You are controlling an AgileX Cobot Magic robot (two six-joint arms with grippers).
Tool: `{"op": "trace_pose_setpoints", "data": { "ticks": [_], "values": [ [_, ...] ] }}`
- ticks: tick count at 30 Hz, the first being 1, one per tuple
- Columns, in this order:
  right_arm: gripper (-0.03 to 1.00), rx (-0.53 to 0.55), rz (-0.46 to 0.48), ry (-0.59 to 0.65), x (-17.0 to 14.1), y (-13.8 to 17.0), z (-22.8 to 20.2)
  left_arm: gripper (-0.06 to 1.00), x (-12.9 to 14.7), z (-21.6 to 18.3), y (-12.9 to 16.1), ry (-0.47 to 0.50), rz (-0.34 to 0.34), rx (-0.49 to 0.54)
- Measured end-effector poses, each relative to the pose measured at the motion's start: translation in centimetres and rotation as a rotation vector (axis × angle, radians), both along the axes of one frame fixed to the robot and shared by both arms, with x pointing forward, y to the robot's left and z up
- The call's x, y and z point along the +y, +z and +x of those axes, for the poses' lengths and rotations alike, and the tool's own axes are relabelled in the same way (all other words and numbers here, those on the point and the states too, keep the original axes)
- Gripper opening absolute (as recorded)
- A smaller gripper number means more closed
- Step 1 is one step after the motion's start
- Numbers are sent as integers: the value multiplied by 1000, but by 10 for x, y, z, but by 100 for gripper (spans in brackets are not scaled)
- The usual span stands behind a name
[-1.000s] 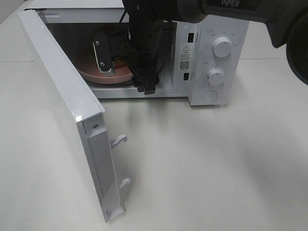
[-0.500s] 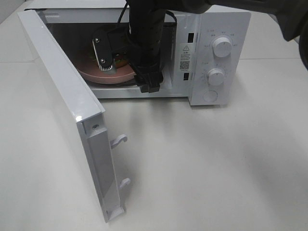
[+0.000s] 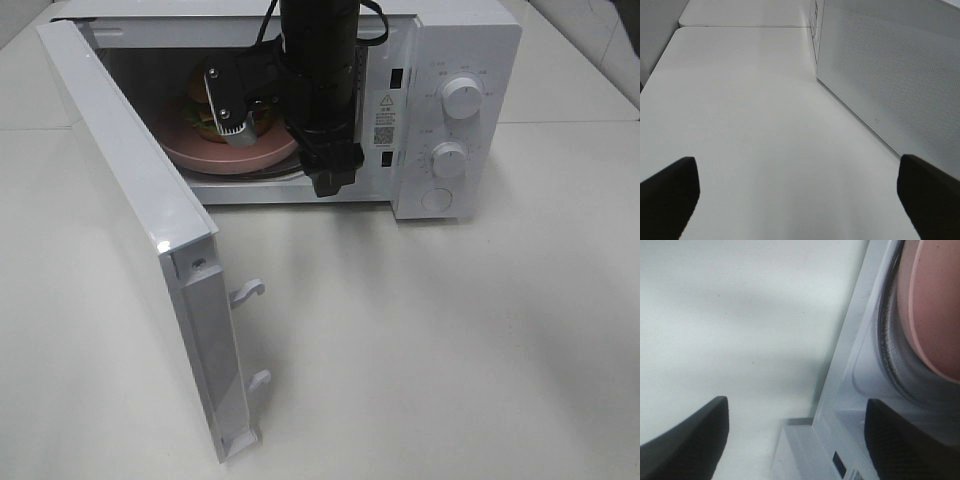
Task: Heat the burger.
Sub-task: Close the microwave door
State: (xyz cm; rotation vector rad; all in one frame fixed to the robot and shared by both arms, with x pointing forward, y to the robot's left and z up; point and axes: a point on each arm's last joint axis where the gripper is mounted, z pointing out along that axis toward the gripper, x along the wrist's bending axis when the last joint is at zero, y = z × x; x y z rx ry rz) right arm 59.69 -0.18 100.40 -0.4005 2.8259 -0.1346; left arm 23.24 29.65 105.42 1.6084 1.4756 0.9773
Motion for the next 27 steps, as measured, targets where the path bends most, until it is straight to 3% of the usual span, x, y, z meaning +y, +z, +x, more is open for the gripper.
{"op": "trace_pose_setpoints", "data": {
  "ticks": [9, 15, 21, 22, 24, 25, 27],
  "values": [
    [72, 74, -26, -24, -26, 15, -32, 100, 0, 0, 0, 0, 0, 0],
    [72, 102, -23, -107, -47, 28, -57, 100, 0, 0, 0, 0, 0, 0],
    [71, 95, 30, -278, -64, 41, -77, 100, 0, 0, 0, 0, 0, 0],
    [71, 89, 48, -357, -69, 44, -82, 100, 0, 0, 0, 0, 0, 0],
    [71, 86, 58, -398, -71, 46, -85, 100, 0, 0, 0, 0, 0, 0],
    [71, 80, 82, -501, -77, 48, -91, 100, 0, 0, 0, 0, 0, 0],
    [71, 77, 90, -545, -80, 48, -95, 100, 0, 0, 0, 0, 0, 0]
  ]
}}
